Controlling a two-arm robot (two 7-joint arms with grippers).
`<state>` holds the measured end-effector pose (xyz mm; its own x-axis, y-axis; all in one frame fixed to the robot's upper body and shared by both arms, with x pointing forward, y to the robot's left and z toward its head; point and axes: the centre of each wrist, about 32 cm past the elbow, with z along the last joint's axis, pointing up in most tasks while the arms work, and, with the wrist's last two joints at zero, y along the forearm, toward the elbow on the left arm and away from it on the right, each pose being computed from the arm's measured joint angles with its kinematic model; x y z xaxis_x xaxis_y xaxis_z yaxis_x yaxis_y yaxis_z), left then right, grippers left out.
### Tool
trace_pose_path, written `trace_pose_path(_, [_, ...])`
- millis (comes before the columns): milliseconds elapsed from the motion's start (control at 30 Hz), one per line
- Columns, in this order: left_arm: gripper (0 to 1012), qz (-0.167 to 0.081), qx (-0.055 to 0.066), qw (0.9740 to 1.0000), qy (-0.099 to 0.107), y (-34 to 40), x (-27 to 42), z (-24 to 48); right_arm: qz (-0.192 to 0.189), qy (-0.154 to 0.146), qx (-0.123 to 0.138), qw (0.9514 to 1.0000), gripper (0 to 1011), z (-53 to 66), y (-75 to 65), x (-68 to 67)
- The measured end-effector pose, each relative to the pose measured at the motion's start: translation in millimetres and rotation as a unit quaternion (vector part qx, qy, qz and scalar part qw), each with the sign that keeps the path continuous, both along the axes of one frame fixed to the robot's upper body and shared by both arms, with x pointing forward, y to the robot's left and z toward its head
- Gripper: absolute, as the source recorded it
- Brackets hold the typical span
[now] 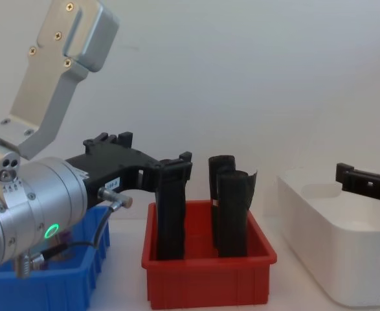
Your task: Pick the cotton swabs from the blue box and place them into the white box.
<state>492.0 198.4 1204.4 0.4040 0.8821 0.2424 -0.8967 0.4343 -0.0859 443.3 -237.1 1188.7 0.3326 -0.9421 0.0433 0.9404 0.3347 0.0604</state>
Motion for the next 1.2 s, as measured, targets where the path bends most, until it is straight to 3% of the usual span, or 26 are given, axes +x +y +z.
trace_pose_path(1200, [1004, 0.000, 0.000, 1.0000, 0.000, 0.0, 0.0, 0.0, 0.000, 0.000, 0.000, 1.0000, 1002, 0.0, 0.0, 0.0])
